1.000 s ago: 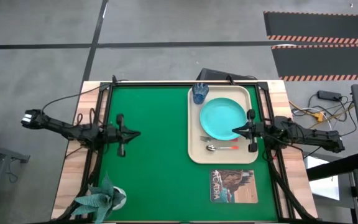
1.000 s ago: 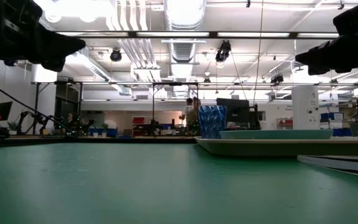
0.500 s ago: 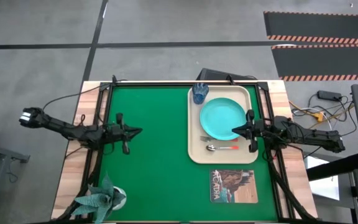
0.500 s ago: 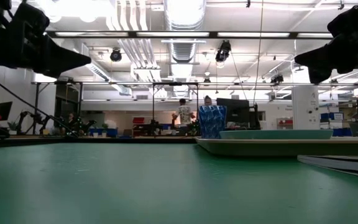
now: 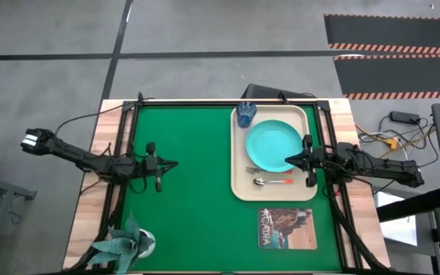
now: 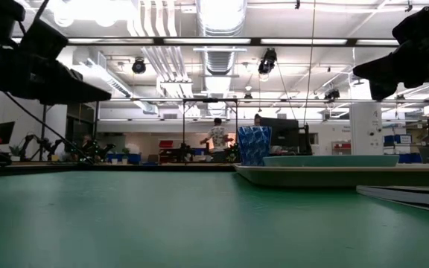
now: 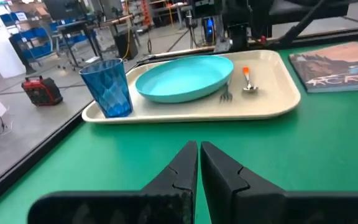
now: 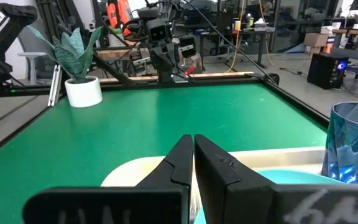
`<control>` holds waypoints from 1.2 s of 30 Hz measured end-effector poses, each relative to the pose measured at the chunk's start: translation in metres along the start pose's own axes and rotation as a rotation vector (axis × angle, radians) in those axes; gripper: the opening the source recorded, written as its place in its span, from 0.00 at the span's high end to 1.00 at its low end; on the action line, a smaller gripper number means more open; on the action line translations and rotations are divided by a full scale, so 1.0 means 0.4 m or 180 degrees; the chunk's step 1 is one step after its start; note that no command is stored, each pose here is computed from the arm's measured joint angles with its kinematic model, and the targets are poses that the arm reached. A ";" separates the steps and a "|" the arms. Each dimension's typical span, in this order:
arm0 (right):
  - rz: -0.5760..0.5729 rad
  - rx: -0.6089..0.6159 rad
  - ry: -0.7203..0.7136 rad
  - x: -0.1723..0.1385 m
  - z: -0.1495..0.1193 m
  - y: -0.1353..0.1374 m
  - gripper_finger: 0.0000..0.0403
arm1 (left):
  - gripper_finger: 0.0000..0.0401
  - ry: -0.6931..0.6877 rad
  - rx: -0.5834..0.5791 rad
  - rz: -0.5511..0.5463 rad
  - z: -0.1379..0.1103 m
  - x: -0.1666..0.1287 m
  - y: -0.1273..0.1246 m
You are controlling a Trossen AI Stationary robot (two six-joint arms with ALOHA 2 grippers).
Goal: Pick and place plate/cup/fork/spoon on tray
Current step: Return to Home Position
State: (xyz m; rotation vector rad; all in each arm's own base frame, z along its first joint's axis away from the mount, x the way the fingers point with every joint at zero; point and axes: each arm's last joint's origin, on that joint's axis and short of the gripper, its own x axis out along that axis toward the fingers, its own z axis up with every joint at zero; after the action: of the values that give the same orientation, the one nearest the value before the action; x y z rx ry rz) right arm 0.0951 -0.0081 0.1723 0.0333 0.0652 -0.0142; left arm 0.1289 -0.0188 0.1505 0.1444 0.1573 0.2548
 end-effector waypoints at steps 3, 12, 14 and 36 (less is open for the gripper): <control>0.0001 0.0000 0.0000 0.000 0.000 0.000 0.98 | 0.99 0.0055 0.0032 -0.0004 -0.005 0.003 -0.002; 0.0001 0.0000 -0.0001 0.000 0.000 0.000 0.98 | 0.99 0.0292 0.0167 -0.0024 -0.027 0.014 -0.010; 0.0001 0.0000 -0.0001 0.000 0.000 0.000 0.98 | 0.99 0.0345 0.0197 -0.0028 -0.032 0.016 -0.012; 0.0001 -0.0001 -0.0001 0.000 0.000 0.000 0.98 | 0.99 0.0835 0.0476 -0.0069 -0.078 0.034 -0.026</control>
State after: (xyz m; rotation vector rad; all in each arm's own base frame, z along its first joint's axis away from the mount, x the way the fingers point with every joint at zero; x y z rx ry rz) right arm 0.0951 -0.0081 0.1724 0.0331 0.0649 -0.0138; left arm 0.1390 -0.0214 0.1165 0.2576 0.4386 0.2396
